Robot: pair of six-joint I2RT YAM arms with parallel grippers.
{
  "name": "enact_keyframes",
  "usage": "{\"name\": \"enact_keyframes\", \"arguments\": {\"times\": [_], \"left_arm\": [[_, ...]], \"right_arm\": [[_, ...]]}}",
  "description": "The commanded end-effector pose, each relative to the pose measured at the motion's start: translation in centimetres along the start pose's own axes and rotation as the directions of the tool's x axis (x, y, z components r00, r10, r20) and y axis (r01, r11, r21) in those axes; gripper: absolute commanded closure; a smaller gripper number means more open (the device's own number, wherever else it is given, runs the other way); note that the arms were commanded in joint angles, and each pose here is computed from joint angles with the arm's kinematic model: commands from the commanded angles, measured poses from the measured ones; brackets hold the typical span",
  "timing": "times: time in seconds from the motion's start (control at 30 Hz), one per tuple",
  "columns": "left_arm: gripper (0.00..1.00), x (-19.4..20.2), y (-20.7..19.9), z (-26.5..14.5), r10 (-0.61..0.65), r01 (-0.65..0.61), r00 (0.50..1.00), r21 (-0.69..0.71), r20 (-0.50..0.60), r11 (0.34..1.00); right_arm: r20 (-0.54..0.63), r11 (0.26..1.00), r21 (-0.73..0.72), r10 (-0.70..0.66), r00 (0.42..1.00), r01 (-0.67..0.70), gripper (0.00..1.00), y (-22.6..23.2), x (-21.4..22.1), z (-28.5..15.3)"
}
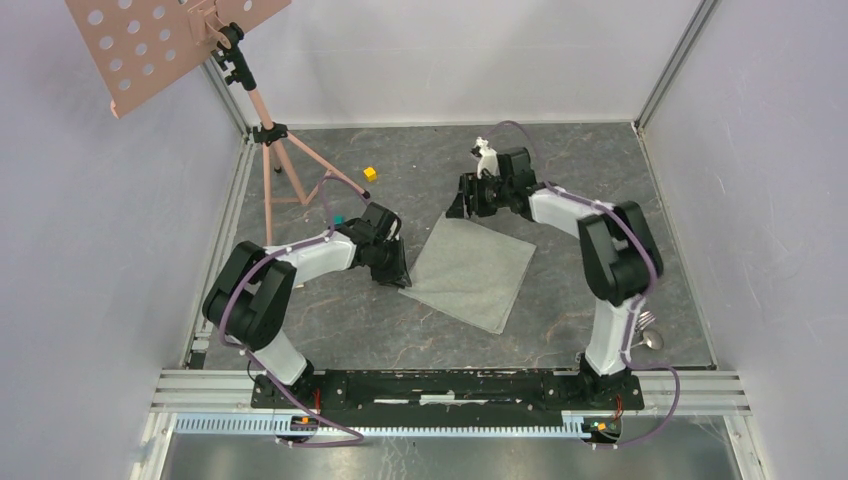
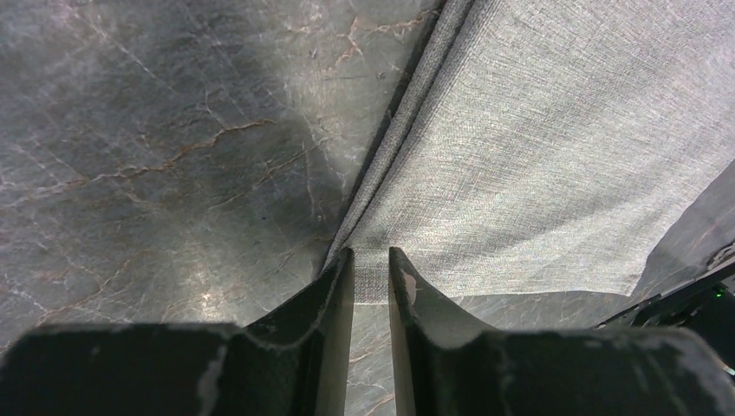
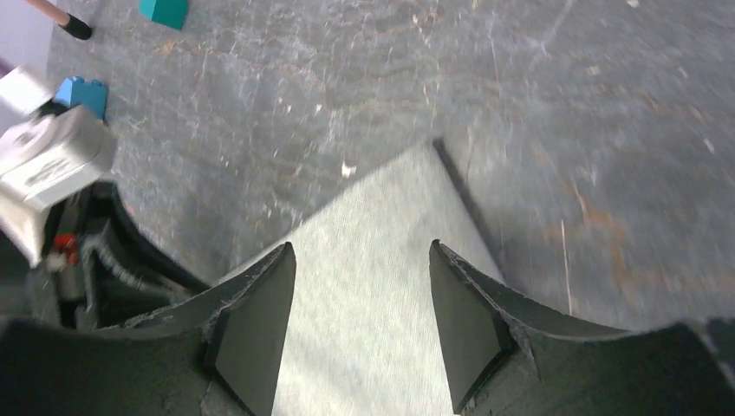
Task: Fold the napkin into a case and place the utensils inside
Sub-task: Smooth out the square-folded napkin at the center of the board.
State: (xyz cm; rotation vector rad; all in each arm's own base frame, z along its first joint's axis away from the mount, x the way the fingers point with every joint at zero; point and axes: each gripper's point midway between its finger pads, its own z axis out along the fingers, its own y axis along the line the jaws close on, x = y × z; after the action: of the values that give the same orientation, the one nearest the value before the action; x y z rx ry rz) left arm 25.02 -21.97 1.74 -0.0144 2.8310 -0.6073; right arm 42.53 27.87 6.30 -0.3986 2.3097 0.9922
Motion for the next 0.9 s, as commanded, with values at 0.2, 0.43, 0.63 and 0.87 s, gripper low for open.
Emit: {"name": "enact_keyframes", "arguments": {"times": [0.2,0.43,0.63,0.87], "left_arm": [[0.7,4.0,1.2,-0.5,-0.045,0.038,0.994,-0.067,-0.099,0.997],[0.68,5.8,0.5,-1.5,-0.044,0.042,0.996,-0.025,-0.082,0.999],[0.63,7.3,-0.4,-2.2,0.007,-0.002,0.994,0.043,-0.11,0.999],[0.63,9.0,-4.2,-2.1,0.03,-0.008,0.991,0.168,-0.13,0.986]], "right_arm": [[-0.012,0.973,0.22,-0.068,0.998,0.069,0.37,-0.7,6.3,-11.1],[-0.065,0.932,0.347,-0.091,0.994,0.108,0.39,-3.7,9.6,-12.4],[-0.128,0.862,0.485,-0.097,0.987,0.147,0.39,-7.3,9.6,-12.5],[-0.195,0.76,0.609,-0.133,0.972,0.226,0.39,-10.6,7.4,-12.8]]}}
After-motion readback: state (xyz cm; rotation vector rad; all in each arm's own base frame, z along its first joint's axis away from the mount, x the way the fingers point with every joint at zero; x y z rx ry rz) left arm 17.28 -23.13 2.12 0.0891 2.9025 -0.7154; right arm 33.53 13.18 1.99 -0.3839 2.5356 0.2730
